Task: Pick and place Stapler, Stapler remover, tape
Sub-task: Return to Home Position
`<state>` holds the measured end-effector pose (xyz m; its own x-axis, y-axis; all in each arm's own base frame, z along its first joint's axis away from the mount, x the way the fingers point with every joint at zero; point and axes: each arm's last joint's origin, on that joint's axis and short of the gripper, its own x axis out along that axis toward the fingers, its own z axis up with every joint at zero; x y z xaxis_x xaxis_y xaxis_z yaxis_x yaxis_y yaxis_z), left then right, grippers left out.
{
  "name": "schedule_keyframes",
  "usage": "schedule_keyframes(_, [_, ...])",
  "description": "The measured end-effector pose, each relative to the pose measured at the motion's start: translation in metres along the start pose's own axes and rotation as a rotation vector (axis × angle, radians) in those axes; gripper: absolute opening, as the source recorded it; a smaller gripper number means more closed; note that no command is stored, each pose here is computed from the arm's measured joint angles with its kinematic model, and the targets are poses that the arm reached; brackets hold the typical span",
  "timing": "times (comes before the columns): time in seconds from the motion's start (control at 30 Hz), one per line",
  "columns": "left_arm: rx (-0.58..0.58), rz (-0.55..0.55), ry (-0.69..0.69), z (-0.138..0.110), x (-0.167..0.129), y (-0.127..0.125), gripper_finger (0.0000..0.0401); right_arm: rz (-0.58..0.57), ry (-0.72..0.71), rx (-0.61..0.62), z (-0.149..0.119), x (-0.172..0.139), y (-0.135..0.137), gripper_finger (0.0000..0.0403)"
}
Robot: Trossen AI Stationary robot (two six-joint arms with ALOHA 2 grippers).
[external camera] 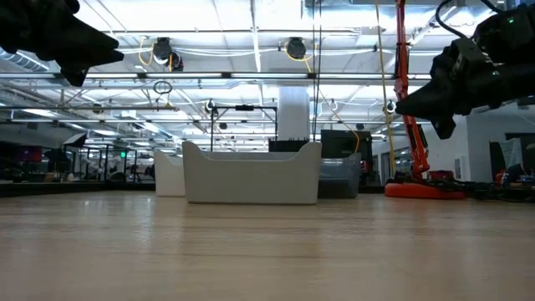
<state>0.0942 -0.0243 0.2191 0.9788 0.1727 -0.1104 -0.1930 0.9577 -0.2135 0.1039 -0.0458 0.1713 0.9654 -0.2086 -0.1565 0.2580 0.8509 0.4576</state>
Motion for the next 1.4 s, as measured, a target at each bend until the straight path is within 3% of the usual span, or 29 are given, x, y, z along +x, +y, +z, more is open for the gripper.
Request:
schedule_keyframes(0.37, [0.015,0.006,-0.006,-0.005,-0.018,0.006,0.012,0.052,-0.071,-0.039,0.004,-0.012,0.005,0.0057])
schedule_keyframes(0.57, [-0.008,-0.046,-0.029,-0.003,-0.024,0.007,0.012,0.024,-0.017,-0.012,-0.004,-0.017,0.003,0.0057])
schedule_keyframes(0.9, [-0.026,-0.112,-0.084,-0.035,-0.009,0.002,0.012,0.033,-0.04,-0.041,-0.003,-0.019,0.004,0.0057])
schedule_keyframes(1.13, [0.009,-0.044,-0.131,-0.025,-0.009,0.008,0.012,0.038,-0.049,-0.018,-0.002,-0.02,0.004,0.0055])
schedule_keyframes(1.4, [0.023,-0.076,-0.082,-0.027,-0.003,0.015,0.012,0.036,-0.044,-0.003,-0.003,-0.02,0.004,0.0056])
